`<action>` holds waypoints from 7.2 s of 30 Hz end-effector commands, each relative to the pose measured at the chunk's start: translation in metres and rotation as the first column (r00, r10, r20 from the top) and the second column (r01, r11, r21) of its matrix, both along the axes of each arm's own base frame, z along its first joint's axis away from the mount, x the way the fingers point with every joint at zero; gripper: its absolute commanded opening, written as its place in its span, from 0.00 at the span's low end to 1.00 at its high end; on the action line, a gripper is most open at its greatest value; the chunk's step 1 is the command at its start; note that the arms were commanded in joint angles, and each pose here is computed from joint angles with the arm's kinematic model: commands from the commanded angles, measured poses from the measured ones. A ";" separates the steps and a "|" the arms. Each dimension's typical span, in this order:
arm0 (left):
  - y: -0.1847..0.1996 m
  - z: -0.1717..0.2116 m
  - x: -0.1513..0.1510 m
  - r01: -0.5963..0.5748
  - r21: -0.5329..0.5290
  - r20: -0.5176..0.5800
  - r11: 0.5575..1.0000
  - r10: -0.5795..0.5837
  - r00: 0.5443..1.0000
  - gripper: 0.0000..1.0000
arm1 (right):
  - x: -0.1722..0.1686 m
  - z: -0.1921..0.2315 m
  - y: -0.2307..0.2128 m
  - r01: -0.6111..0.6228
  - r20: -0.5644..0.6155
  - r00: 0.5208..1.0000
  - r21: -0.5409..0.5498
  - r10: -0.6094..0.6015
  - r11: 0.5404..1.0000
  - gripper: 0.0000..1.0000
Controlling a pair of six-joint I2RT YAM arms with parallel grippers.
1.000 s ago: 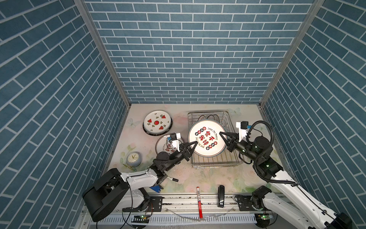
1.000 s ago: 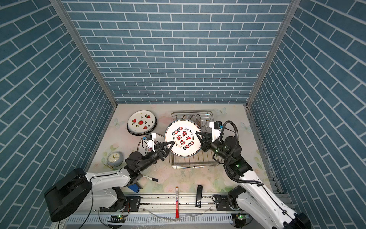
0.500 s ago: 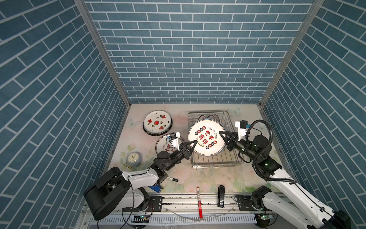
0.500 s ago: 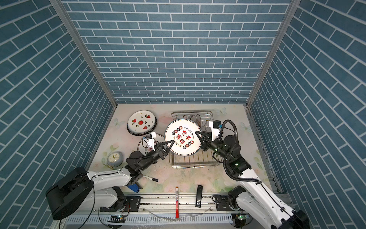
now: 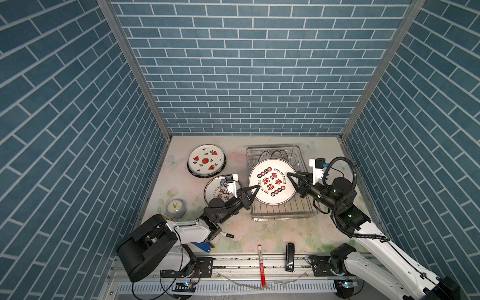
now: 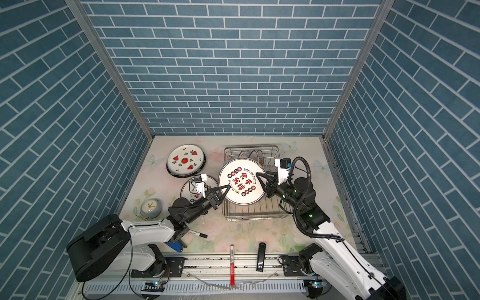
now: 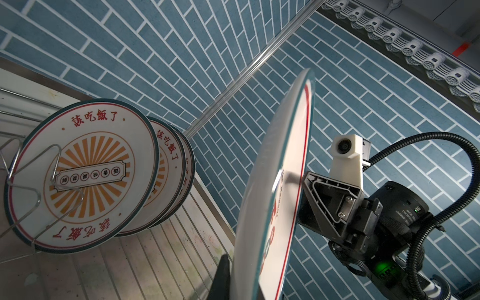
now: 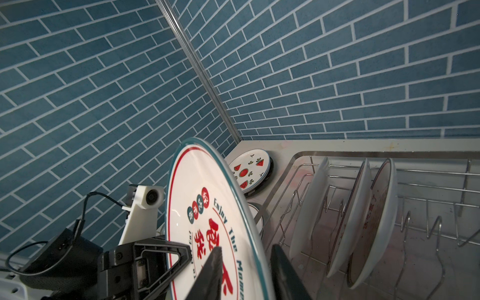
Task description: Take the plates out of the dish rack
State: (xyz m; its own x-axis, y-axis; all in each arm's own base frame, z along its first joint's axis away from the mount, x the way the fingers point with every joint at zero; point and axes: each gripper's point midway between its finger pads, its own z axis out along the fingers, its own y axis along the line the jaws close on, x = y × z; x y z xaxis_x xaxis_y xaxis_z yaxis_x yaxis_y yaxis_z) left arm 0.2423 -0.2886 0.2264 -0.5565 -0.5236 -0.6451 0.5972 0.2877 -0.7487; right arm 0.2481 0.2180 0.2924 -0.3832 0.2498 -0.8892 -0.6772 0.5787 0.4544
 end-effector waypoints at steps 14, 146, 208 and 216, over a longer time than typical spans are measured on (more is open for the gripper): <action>0.014 0.009 0.008 -0.085 -0.046 -0.002 0.995 0.085 0.996 0.00 | 0.001 0.010 -0.007 0.041 0.033 0.999 0.015 -0.042 0.999 0.98; 0.211 -0.158 0.043 -0.605 0.482 -0.545 0.634 0.757 0.359 0.61 | 0.048 -0.136 0.232 -0.360 -0.259 0.932 -0.567 0.254 0.741 0.98; 0.212 -0.077 0.044 -0.591 0.522 -0.158 0.615 0.750 0.642 1.00 | 0.045 -0.077 0.187 -0.134 -0.021 0.988 -0.622 0.154 0.771 0.99; 0.164 -0.038 0.036 -0.459 0.375 -0.070 0.805 0.519 0.852 1.00 | 0.030 -0.039 0.129 0.029 0.095 0.995 -0.542 0.026 0.840 0.99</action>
